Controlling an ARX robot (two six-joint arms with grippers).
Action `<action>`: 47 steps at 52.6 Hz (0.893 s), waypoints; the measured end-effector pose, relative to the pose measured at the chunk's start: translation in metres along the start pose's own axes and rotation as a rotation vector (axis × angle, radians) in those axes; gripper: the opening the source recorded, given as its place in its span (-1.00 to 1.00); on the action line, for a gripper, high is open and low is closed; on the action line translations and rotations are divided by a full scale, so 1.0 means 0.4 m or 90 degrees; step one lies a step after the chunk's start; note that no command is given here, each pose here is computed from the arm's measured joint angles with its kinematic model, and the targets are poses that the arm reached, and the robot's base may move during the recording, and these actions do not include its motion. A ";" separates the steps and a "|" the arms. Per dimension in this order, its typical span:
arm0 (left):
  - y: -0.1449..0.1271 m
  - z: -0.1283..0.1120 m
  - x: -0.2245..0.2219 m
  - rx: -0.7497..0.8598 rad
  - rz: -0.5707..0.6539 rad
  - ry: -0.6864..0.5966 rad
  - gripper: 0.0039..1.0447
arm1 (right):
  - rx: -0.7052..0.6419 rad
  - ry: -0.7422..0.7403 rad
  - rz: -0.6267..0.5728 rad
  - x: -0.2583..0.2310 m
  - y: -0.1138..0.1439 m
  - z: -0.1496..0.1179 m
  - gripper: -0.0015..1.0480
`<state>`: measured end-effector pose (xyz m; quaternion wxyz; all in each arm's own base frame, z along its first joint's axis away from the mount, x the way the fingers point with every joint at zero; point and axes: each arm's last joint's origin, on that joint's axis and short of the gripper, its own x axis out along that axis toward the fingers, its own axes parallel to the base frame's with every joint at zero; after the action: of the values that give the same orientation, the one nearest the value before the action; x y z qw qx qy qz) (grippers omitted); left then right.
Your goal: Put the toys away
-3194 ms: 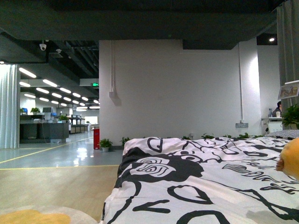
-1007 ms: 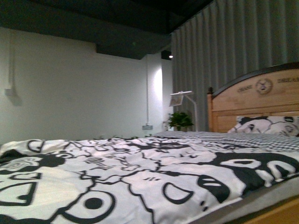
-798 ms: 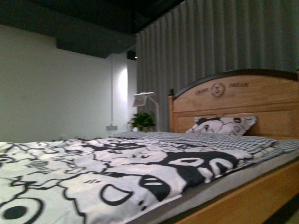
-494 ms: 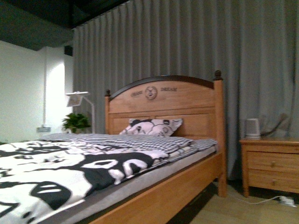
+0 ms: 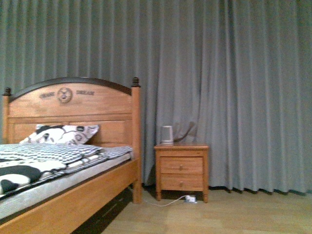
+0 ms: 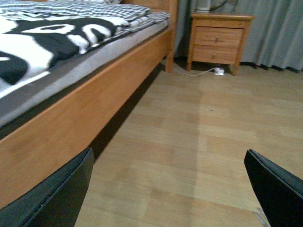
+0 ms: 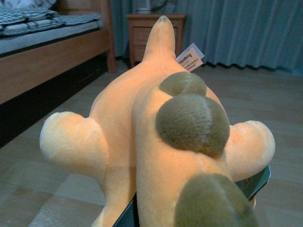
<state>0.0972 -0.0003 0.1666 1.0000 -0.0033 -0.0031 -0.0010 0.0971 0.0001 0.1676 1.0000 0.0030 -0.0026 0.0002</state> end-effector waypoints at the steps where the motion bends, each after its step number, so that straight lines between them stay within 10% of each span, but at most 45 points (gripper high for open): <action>1: 0.000 0.000 0.000 0.000 0.000 0.000 0.88 | 0.000 0.000 0.000 0.000 0.000 0.000 -0.86; 47: 0.000 0.000 0.000 0.000 -0.001 0.000 0.88 | 0.000 0.000 -0.005 0.000 -0.001 0.000 -0.86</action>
<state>0.0972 -0.0003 0.1666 1.0000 -0.0033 -0.0029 -0.0021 0.0972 -0.0002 0.1676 1.0000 0.0030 -0.0024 -0.0040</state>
